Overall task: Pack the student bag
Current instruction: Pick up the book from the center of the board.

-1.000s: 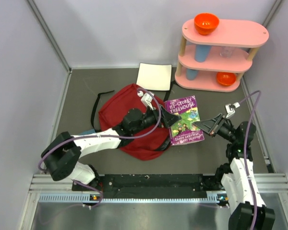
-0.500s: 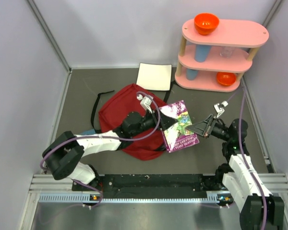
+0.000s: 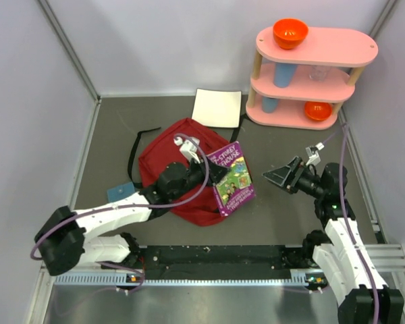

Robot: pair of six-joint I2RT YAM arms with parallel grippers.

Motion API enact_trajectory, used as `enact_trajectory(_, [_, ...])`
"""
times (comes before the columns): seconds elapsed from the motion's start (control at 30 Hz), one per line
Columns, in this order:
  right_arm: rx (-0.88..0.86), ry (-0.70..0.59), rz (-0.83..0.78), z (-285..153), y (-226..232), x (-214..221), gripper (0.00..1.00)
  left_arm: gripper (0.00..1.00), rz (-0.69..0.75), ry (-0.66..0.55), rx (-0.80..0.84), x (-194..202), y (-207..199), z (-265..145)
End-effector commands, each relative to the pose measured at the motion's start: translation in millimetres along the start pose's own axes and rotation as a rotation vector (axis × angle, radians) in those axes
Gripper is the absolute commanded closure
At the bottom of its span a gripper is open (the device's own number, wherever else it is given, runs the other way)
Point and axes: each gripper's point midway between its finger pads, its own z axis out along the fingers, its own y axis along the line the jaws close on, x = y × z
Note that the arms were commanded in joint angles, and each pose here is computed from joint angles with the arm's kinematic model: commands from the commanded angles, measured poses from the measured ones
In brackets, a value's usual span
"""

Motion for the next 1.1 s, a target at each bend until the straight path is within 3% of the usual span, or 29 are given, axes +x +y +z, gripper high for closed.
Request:
enact_trajectory(0.0, [0.000, -0.064, -0.084, -5.7, 15.9, -14.7, 0.21, 1.00, 0.042, -0.207, -0.092, -55.5, 0.9, -27.4])
enact_trajectory(0.2, [-0.076, -0.003, -0.079, 3.0, 34.5, 4.3, 0.19, 1.00, 0.044, -0.327, -0.155, -84.3, 4.8, -62.7])
enact_trajectory(0.3, [-0.145, 0.018, -0.070, 10.9, 49.1, 15.6, 0.18, 1.00, -0.036, -0.395, -0.194, -87.8, 18.7, -78.1])
enact_trajectory(0.43, [-0.240, 0.058, -0.053, 22.8, 78.8, 30.8, 0.18, 1.00, -0.128, -0.500, -0.119, -101.6, 10.1, -97.8])
enact_trajectory(0.63, [-0.208, 0.066, -0.019, 50.6, 87.5, 56.1, 0.17, 1.00, -0.146, -0.557, 0.010, -112.3, -11.2, -112.4])
enact_trajectory(0.87, [-0.304, 0.041, 0.037, 46.0, 100.7, 59.0, 0.16, 1.00, -0.061, -0.505, 0.172, -115.5, -52.4, -111.1])
enact_trajectory(1.07, [-0.342, 0.049, 0.074, 43.3, 104.2, 64.2, 0.16, 1.00, -0.088, -0.484, 0.297, -107.5, -69.1, -102.6])
